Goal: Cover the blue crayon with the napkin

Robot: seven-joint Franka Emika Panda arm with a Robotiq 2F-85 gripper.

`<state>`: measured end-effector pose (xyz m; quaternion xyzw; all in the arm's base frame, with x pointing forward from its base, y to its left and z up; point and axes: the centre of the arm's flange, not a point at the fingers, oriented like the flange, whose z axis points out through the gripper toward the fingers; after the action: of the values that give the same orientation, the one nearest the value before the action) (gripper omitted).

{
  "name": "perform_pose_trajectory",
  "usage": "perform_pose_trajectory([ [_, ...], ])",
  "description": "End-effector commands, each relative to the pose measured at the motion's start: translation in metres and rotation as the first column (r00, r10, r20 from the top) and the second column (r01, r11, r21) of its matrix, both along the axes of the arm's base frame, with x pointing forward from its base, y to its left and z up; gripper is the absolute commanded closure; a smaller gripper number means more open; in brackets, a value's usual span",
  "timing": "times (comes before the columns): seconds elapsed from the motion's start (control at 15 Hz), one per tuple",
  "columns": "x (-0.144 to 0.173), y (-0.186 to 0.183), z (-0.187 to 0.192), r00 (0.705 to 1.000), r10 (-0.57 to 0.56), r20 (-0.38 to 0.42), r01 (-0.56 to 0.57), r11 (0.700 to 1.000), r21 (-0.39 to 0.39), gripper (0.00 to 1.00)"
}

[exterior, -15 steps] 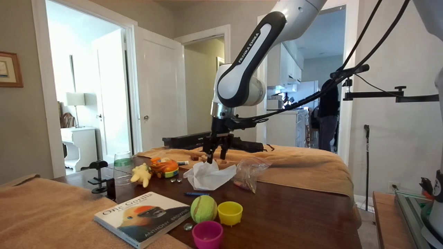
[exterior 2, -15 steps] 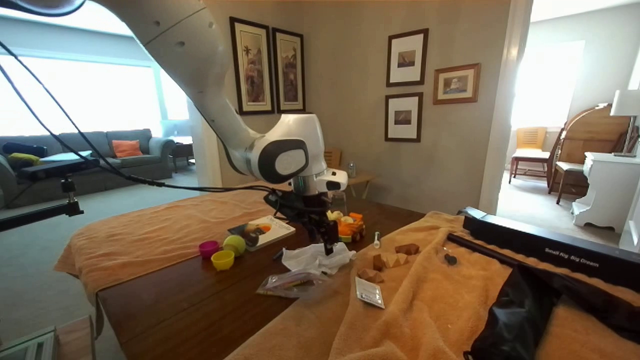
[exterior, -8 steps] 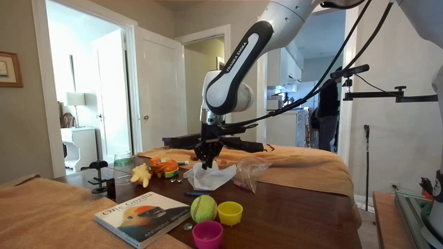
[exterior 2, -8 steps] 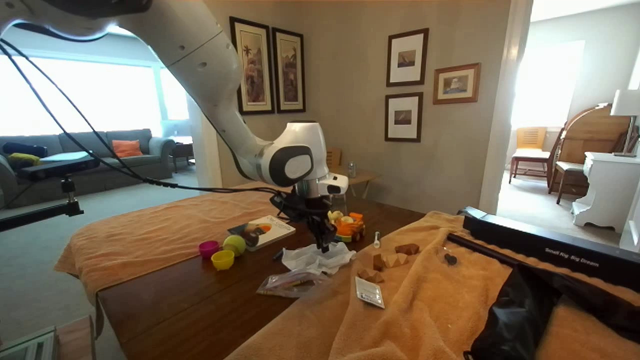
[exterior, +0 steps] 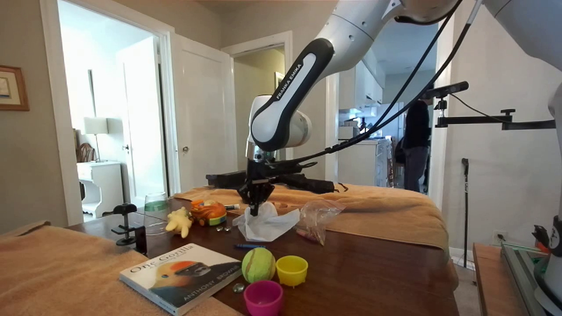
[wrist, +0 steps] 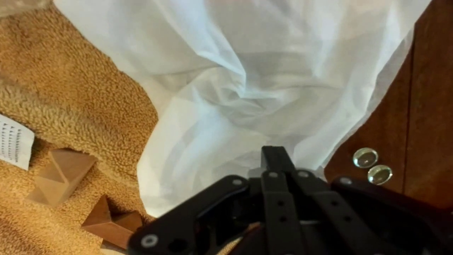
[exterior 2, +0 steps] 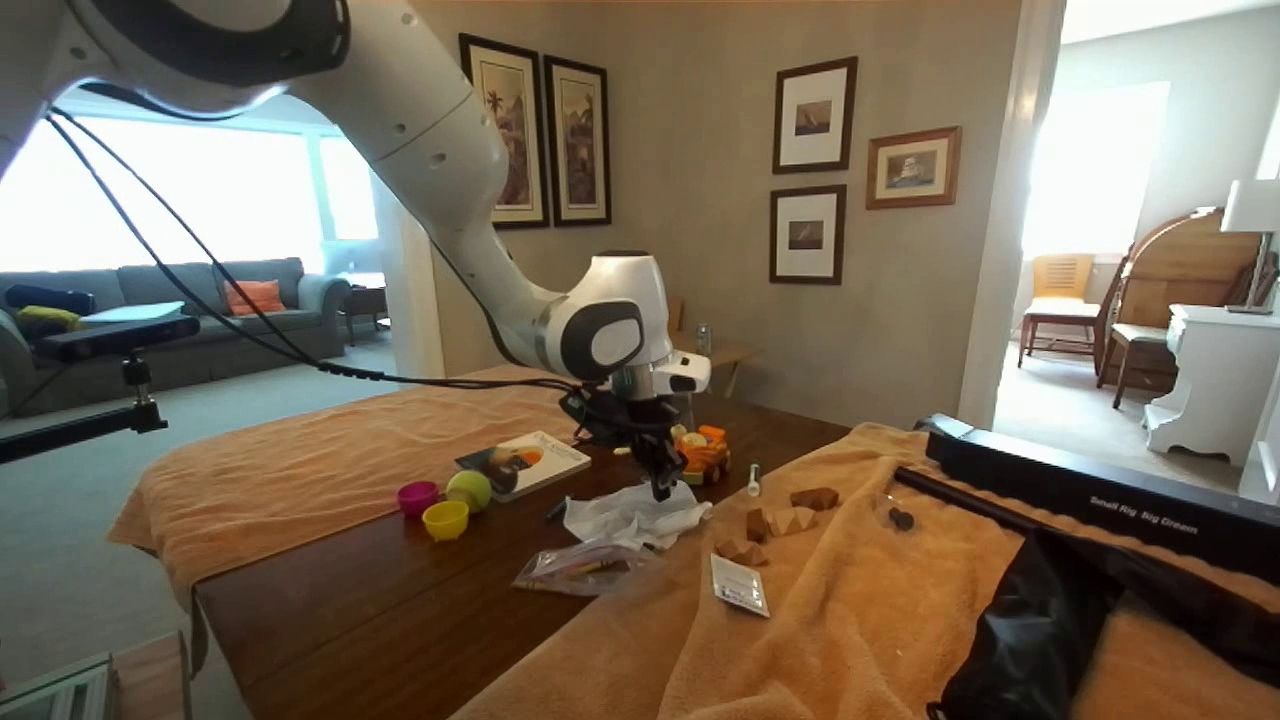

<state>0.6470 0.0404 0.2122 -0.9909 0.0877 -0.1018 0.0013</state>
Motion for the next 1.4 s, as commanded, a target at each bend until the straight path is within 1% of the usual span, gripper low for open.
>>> perform_pose_trajectory([
  [0.0,0.024,0.005,-0.01,1.0,-0.01,-0.005,0.011,0.999,0.033,1.0],
  [0.53,0.037,0.015,-0.034,1.0,0.013,-0.009,-0.013,0.998,0.066,1.0],
  [0.73,0.037,0.019,-0.035,0.999,0.036,-0.01,-0.035,0.998,0.05,1.0],
  [0.8,0.036,0.021,-0.035,0.999,0.042,-0.007,-0.041,0.998,0.046,0.74],
  [0.87,0.035,0.023,-0.035,0.999,0.048,-0.008,-0.047,0.998,0.044,0.72],
  [0.93,0.033,0.024,-0.034,0.998,0.055,-0.016,-0.054,0.997,0.045,0.67],
  [1.33,0.022,0.048,-0.043,0.991,0.122,-0.046,-0.121,0.992,0.029,0.24],
])
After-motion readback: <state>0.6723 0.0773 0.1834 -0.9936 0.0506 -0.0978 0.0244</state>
